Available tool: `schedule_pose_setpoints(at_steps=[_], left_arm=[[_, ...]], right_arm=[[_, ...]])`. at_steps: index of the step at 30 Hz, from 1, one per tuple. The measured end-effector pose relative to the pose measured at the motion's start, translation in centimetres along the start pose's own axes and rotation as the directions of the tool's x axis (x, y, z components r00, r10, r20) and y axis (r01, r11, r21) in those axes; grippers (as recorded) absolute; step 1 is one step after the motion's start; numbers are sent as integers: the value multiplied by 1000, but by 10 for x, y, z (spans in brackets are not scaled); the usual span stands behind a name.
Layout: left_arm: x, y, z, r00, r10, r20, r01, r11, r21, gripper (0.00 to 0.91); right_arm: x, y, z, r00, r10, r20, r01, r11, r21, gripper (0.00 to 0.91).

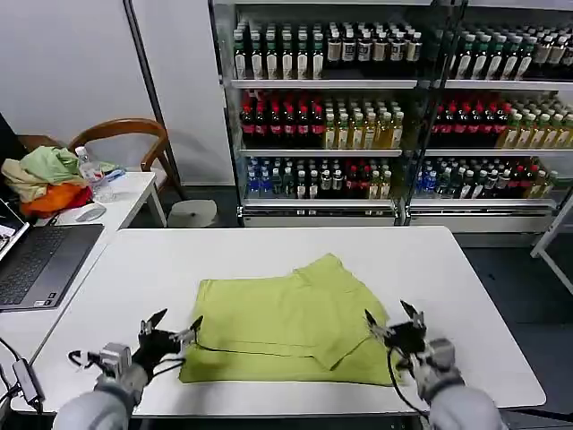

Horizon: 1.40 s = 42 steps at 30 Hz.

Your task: Fold and organize the clothes.

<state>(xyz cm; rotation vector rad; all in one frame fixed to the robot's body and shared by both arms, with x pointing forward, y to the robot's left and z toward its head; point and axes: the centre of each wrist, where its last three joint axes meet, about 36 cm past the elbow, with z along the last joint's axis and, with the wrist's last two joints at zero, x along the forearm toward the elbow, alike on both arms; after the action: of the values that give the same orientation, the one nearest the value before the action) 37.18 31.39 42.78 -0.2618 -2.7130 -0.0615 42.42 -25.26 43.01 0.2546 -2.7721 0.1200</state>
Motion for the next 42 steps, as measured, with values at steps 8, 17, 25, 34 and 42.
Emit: schedule_pose_setpoints(at_steps=[8, 17, 25, 34, 42], left_arm=[[-55, 21, -14, 1000, 7, -5, -7, 1000, 20, 907], [-102, 38, -21, 999, 28, -35, -28, 999, 19, 907], [-129, 50, -15, 996, 39, -83, -39, 999, 1, 907], [-146, 55, -11, 992, 41, -117, -41, 999, 1, 907], [-152, 57, -11, 992, 37, -124, -37, 999, 4, 595]], right_arm=[[-82, 9, -31, 1000, -24, -17, 24, 999, -26, 907], [-152, 30, -54, 997, -52, -51, 51, 999, -10, 907], [-185, 42, -54, 992, -52, -112, 52, 999, -5, 907], [-199, 46, -51, 987, -60, -152, 60, 998, -5, 907], [-203, 50, -50, 982, -67, -179, 66, 998, -13, 101]])
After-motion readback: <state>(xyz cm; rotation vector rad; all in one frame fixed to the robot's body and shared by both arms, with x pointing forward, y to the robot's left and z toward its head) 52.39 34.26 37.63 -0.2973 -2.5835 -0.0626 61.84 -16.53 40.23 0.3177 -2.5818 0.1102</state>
